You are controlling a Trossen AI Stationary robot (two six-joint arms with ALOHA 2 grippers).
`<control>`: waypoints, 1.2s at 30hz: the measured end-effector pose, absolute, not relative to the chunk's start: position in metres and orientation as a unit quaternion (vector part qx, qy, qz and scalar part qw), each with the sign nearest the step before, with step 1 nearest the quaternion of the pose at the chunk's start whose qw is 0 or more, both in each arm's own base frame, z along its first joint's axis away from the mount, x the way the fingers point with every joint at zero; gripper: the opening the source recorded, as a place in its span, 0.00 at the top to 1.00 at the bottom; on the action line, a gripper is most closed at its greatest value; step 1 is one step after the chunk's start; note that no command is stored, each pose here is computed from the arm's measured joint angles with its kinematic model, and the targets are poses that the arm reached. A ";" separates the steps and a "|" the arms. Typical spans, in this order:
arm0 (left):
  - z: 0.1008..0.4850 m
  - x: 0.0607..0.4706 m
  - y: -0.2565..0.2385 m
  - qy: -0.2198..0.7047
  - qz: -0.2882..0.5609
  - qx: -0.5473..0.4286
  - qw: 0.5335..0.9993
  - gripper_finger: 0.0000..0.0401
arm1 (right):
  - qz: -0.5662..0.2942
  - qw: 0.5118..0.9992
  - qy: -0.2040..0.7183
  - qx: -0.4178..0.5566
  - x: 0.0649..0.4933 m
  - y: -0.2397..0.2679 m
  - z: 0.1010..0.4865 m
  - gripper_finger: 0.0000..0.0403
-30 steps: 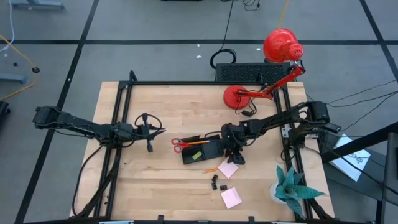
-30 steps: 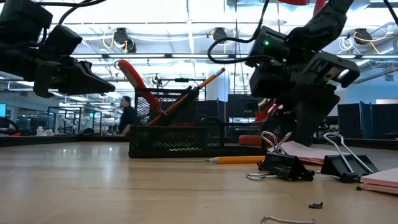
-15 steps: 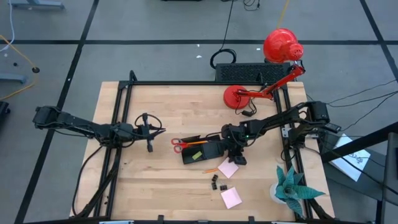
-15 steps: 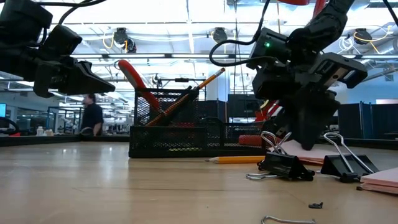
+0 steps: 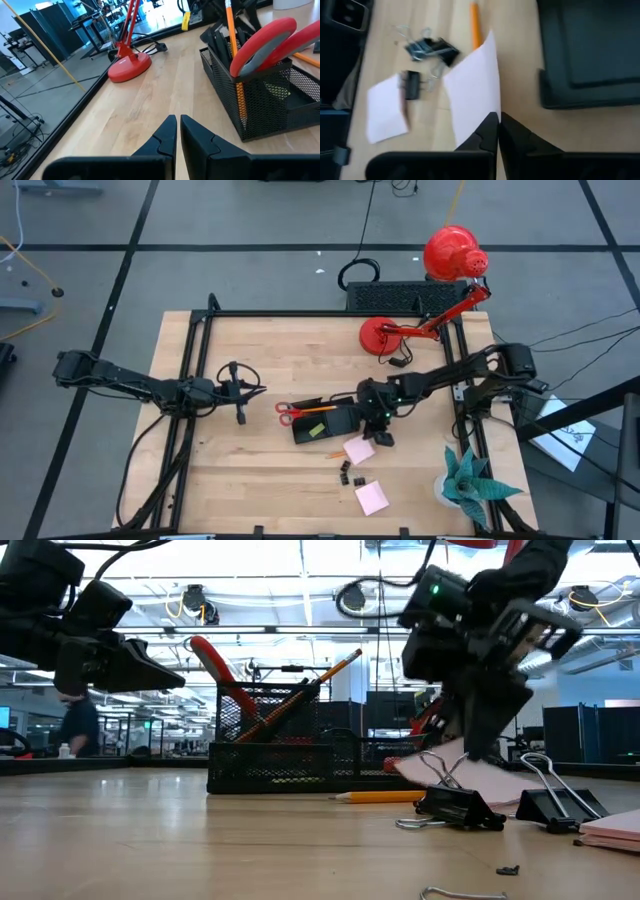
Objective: Pick and place office supplies into organizer
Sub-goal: Put the top sticky note into the right compartment of the desk organizer
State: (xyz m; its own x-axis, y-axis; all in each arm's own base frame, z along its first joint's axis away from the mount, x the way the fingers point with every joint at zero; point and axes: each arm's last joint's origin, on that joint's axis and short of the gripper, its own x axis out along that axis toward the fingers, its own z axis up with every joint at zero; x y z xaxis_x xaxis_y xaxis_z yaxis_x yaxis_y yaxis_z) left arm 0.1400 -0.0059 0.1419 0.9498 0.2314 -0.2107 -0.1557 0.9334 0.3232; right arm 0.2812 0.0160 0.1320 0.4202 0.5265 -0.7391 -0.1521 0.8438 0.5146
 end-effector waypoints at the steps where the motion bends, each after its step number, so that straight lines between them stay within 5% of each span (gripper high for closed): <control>1: 0.142 0.140 -0.006 0.123 0.099 0.153 0.975 0.92 | 0.207 0.823 0.494 0.191 0.281 0.018 0.135 0.99; 16: 0.143 0.140 -0.006 0.119 0.100 0.148 0.977 0.92 | 0.180 0.928 0.308 0.106 0.270 0.025 0.218 1.00; 36: 0.142 0.140 -0.006 0.121 0.100 0.147 0.977 0.92 | 0.066 0.919 0.388 0.018 0.268 -0.004 0.194 1.00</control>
State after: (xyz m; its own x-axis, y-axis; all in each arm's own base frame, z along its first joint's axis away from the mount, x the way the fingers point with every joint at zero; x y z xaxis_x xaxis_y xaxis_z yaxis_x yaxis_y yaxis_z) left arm 0.1401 -0.0059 0.1423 0.9507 0.2309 -0.2071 -0.1596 0.9367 0.3118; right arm 0.2680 -0.0041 0.1941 0.6901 0.1343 -0.7112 -0.1069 0.9908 0.0833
